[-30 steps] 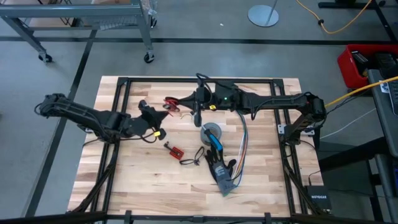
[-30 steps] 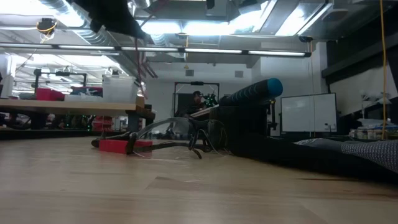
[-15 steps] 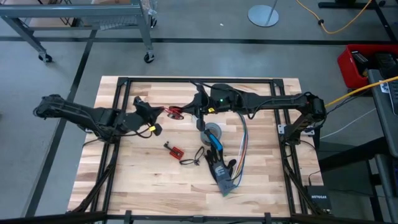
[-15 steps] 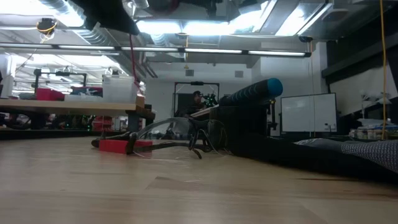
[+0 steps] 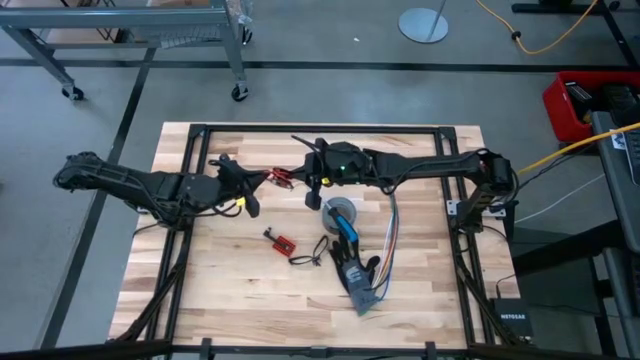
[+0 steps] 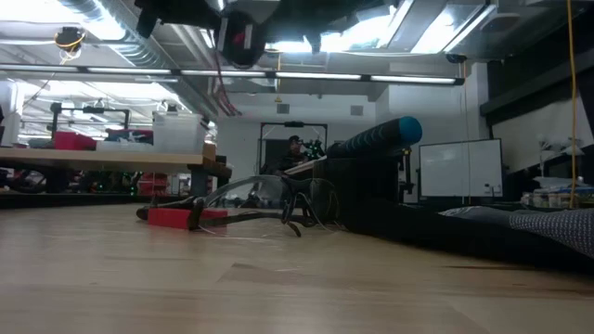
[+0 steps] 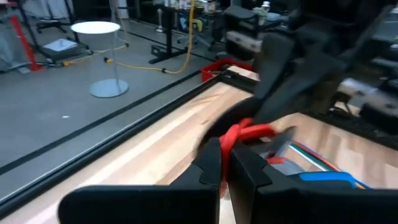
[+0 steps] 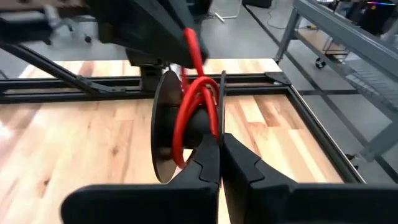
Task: Coil cords
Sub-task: Coil the red wire around the spool
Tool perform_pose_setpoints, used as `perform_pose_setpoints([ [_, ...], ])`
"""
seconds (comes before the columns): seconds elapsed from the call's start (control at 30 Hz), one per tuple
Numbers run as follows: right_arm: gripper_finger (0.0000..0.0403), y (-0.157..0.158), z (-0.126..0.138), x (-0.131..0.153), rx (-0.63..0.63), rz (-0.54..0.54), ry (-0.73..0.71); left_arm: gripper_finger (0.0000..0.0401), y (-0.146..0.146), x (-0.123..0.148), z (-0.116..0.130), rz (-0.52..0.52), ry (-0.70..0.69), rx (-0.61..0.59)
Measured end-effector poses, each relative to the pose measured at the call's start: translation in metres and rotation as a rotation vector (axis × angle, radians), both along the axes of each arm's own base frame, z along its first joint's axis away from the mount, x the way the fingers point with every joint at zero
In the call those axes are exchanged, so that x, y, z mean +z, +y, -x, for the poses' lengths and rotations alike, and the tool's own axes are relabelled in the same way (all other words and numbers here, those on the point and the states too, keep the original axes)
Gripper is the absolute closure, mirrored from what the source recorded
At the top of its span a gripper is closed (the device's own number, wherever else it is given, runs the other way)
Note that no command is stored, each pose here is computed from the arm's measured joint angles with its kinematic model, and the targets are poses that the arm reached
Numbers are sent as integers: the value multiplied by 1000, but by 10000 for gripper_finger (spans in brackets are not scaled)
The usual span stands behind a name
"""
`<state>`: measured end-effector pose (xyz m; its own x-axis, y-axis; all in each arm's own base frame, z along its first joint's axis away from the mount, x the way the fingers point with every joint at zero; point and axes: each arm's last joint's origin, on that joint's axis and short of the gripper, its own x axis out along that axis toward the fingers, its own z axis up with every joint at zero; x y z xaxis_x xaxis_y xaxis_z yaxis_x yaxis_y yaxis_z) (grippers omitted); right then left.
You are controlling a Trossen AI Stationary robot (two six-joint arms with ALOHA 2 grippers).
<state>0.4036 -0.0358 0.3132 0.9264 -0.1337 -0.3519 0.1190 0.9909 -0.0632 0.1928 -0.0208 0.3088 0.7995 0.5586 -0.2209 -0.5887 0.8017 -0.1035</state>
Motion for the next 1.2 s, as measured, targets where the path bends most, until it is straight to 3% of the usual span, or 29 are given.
perform_pose_setpoints([
  [0.4,401,-5,-2,-4,-136,62,11,400,-1,0,-1,56,-25,-52],
  [0.63,401,-5,-6,2,-146,60,-87,400,3,2,-2,105,-77,-19],
  [0.9,401,-6,-8,10,-166,63,-164,400,2,15,-6,71,-178,-54],
  [1.2,401,-6,-14,6,-162,42,-198,400,-2,9,-28,56,-207,-64],
])
